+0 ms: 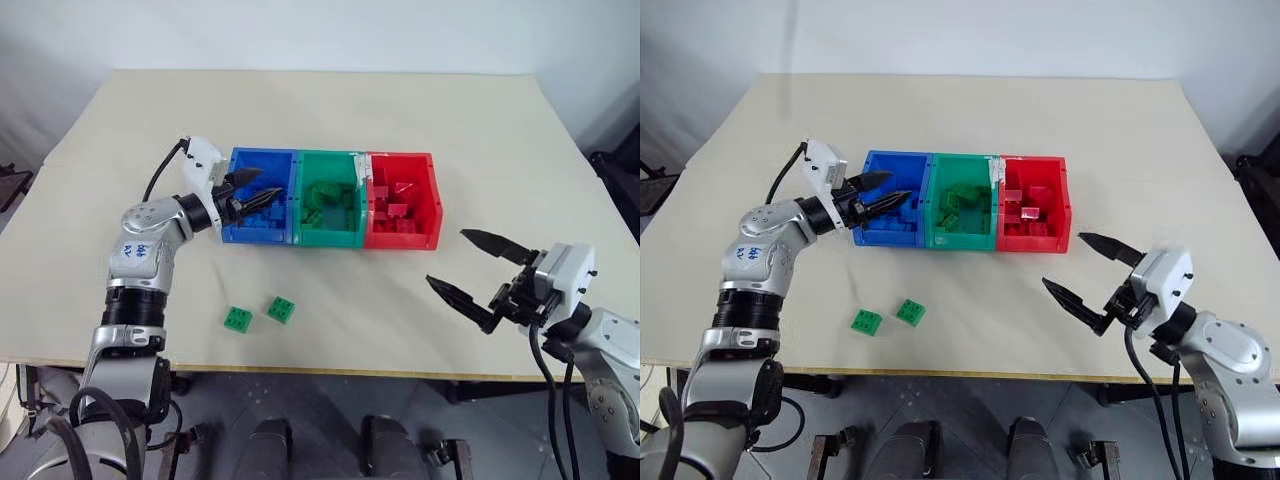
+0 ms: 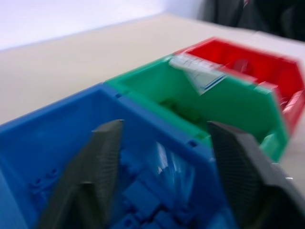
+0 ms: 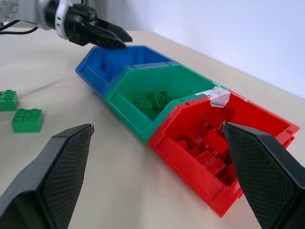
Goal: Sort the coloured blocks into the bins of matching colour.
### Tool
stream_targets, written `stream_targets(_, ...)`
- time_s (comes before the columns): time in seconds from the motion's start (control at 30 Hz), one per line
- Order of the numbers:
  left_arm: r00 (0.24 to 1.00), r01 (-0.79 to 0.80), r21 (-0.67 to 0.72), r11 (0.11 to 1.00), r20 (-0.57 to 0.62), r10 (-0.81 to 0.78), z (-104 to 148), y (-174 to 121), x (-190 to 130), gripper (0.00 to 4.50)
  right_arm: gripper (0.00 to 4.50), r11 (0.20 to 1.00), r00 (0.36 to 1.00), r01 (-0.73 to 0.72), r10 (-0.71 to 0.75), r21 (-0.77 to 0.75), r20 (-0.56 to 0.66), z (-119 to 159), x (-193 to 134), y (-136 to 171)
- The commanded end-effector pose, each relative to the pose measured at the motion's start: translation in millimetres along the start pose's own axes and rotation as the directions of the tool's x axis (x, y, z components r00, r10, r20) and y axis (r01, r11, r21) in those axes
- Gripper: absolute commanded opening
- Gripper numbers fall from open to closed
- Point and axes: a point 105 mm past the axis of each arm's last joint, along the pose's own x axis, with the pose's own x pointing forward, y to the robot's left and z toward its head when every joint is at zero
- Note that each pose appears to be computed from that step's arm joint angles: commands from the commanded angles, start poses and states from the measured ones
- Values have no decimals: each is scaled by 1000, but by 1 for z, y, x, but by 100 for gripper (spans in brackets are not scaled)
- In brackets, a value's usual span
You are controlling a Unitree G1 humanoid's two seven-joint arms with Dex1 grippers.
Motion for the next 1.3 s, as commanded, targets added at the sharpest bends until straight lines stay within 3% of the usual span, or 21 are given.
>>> stream_targets(0.03,998,-27,56,998,63,23,20,10,-18,442,450,999,999,-48,48,-14,-2,2,1,3)
stream_targets(0.1,996,24,83,996,86,-31,22,1,-28,447,450,997,997,-71,71,-8,-2,1,2,5)
stream_targets(0.17,991,91,133,987,84,-103,19,-8,-59,447,450,991,991,-132,132,-10,-17,-2,4,8)
stream_targets(0.27,994,107,195,975,-53,-99,-3,-3,-111,447,450,975,974,-221,221,-15,-45,-6,6,11)
stream_targets(0.37,987,117,158,980,-131,-96,-15,0,-150,447,450,951,948,-309,308,5,-80,-13,5,16)
stream_targets(0.5,960,171,160,972,-249,-128,-34,-6,-176,447,450,934,929,-358,358,12,-96,-21,8,17)
stream_targets(0.6,922,288,134,948,-308,-236,-45,-24,-187,447,450,922,917,-386,387,30,-101,-27,11,20)
stream_targets(0.83,800,582,143,801,-278,-532,-29,-86,-139,447,450,914,905,-404,405,40,-131,-28,0,22)
stream_targets(0.97,698,705,183,686,-356,-622,-35,-112,-105,447,450,890,872,-450,454,66,-183,-30,-10,34)
stream_targets(1.0,648,749,214,628,-440,-622,-46,-117,-97,447,450,889,869,-453,457,70,-189,-31,-12,38)
stream_targets(1.07,603,786,264,559,-524,-601,-57,-119,-84,447,450,895,875,-441,447,75,-188,-30,-12,42)
stream_targets(1.13,615,776,274,569,-529,-585,-60,-117,-71,447,450,903,883,-424,430,75,-185,-28,-13,46)
stream_targets(1.3,562,819,261,512,-550,-618,-70,-122,-61,447,450,919,897,-387,395,80,-196,-28,-15,53)
